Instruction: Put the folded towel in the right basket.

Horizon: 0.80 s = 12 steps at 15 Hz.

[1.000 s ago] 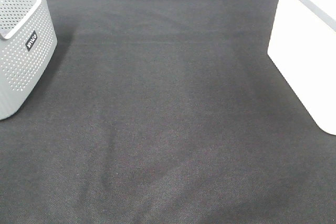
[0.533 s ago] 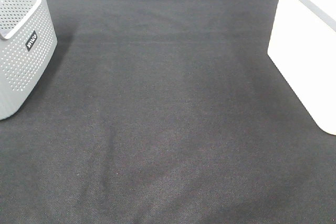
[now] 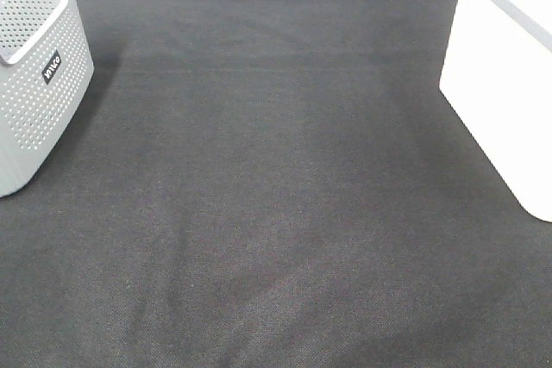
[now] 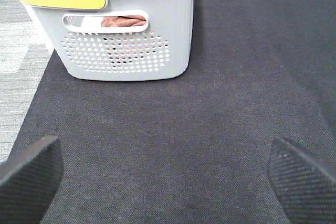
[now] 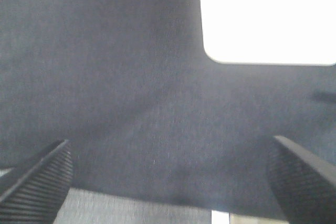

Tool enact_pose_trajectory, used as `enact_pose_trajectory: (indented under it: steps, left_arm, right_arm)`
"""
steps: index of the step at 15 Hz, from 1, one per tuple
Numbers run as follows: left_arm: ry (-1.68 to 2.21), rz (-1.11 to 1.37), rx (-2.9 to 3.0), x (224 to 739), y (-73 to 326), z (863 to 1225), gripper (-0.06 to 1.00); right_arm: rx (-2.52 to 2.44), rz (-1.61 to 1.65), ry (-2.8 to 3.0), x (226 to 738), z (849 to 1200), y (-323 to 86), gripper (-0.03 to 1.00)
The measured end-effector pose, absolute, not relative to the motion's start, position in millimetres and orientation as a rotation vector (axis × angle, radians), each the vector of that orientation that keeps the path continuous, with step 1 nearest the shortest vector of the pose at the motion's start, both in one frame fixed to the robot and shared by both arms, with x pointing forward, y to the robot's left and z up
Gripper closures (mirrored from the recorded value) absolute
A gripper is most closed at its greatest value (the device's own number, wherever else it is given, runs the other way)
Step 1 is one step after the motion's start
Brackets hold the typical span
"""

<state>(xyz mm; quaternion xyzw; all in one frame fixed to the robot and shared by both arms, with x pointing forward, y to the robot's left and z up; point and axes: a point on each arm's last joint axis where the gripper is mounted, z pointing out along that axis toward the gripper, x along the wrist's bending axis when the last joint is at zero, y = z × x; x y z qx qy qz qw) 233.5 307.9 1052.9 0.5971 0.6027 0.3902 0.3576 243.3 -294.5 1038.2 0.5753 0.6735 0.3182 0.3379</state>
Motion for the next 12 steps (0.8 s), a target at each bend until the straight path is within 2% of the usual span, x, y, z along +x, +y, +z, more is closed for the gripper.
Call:
enact_pose_trajectory:
  steps: [12]
  left_arm:
    - [1.555, 1.006, 1.541, 233.5, 307.8, 1052.9, -0.04]
  right_arm:
    - [1.492, 0.907, 1.709, 235.4, 1038.3, -292.1, 0.00]
